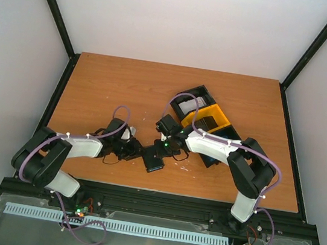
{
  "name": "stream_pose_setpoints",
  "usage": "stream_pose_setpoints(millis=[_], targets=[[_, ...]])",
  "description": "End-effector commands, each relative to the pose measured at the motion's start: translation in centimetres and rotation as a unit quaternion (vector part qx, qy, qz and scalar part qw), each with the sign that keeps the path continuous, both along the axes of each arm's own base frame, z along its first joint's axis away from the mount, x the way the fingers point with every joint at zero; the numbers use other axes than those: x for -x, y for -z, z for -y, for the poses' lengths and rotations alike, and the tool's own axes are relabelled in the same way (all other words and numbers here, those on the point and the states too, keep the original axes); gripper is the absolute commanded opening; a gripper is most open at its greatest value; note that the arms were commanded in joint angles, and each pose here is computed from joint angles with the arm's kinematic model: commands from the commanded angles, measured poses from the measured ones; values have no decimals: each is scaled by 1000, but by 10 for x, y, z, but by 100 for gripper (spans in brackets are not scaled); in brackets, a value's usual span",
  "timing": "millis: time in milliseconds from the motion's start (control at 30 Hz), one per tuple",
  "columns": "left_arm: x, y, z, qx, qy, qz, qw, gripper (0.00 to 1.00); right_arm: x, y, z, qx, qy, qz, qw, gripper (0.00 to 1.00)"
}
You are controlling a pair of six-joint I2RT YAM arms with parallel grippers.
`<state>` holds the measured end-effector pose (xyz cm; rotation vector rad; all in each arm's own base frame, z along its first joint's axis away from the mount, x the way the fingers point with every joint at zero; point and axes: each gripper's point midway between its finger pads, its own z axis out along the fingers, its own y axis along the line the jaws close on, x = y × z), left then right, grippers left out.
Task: Put the credit cards into the card holder
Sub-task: Close the card holder at the center of the board.
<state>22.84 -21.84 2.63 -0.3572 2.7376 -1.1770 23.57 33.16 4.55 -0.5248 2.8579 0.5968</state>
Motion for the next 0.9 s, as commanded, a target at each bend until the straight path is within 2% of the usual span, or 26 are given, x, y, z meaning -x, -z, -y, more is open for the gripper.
stream_pose_setpoints(millis=[0,233,667,867], targets=[[-6,9,2,-22,4,-4,1000,29,1,-15,-9,-38,1,2,999,3],[-9,15,3,-45,7,-10,999,28,4,-13,-13,-46,-6,-8,999,3],[-11,16,2,-53,7,-11,999,28,-4,-3,7,23,1,14,1000,3],[-11,17,3,-53,8,-13,998,28,-2,-3,2,11,-15,11,1000,3]])
